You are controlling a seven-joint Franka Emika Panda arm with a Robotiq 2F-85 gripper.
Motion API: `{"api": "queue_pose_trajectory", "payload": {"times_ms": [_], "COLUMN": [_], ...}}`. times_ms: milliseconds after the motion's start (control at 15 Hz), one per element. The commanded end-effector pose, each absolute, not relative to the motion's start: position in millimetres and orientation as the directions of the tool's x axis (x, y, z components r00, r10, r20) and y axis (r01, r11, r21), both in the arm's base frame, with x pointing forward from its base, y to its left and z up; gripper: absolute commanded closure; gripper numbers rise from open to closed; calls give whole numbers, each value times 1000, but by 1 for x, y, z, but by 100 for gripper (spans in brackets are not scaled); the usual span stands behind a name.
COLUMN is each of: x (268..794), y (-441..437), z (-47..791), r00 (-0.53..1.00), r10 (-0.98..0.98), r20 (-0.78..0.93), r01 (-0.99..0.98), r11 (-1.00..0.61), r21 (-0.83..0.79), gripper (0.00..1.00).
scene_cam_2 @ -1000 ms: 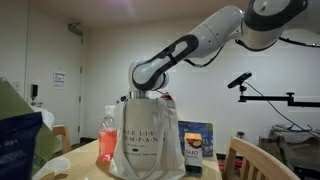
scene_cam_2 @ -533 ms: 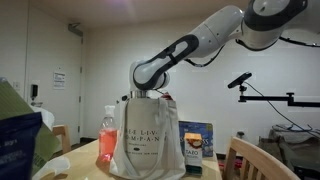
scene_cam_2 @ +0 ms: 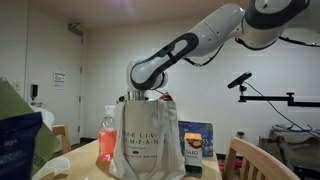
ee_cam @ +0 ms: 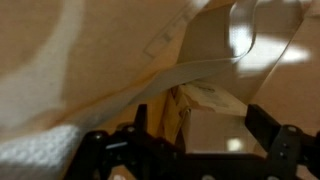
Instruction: Unpack the objects from the carrier bag to the table
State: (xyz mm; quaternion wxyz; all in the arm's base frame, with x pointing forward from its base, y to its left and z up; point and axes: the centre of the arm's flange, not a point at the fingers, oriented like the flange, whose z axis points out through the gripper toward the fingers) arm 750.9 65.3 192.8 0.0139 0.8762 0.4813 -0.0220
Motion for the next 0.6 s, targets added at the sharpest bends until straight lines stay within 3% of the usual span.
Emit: {"api": "queue_pose_trajectory", "payload": {"times_ms": [0,533], "x": [735,732], "y": [74,92], "z": [199,199], "r00": [525,498], "r10": [844,855], "r20": [-106,-146], "r01": [849,861], "r11": [-529,-508], "r21": [-8,-36], "gripper": [0,0]}}
